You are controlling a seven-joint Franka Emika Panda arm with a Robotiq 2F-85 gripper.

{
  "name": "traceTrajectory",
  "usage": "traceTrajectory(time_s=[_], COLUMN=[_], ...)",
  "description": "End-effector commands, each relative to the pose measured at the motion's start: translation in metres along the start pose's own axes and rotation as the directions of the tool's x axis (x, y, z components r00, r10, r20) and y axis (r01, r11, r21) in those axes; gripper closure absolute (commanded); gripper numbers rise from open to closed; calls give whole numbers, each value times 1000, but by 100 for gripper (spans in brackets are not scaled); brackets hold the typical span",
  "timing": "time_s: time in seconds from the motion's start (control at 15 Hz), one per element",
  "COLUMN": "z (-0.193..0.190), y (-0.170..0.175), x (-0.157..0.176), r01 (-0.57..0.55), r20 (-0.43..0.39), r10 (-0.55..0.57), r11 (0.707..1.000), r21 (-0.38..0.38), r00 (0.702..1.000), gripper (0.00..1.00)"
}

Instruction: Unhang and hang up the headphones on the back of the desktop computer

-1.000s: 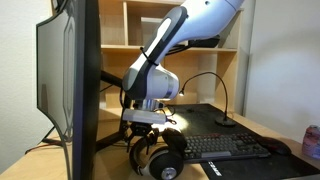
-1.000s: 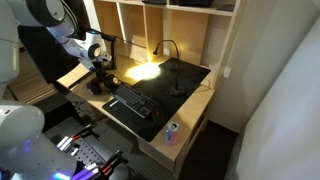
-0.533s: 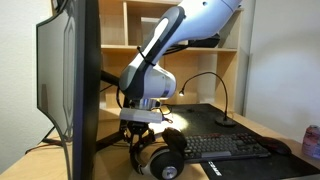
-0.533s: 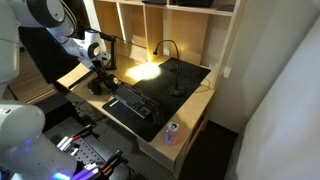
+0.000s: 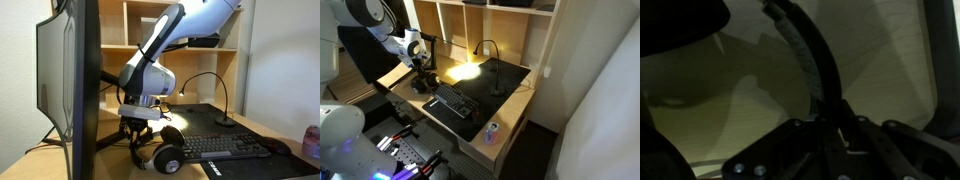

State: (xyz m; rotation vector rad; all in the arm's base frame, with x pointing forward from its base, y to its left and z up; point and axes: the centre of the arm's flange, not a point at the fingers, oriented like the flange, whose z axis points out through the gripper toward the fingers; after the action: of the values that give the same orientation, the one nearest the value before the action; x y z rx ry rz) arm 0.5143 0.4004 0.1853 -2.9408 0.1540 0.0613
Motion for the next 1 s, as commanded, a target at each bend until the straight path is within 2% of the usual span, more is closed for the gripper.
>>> traceTrajectory(time_s=[0.0, 0.27, 0.47, 0.73, 0.93], z=[-53, -123, -169, -214, -243], y=[15, 26, 46, 78, 103], x=[-8, -23, -36, -50, -55], r01=[-9, 5, 52, 115, 253], r20=[-15, -36, -30, -85, -182], r10=[10, -1, -46, -87, -184], r11=[998, 991, 963, 897, 819], r21=[58, 134, 264, 426, 514], r00=[1000, 999, 999, 993, 966], gripper=[96, 96, 96, 96, 96])
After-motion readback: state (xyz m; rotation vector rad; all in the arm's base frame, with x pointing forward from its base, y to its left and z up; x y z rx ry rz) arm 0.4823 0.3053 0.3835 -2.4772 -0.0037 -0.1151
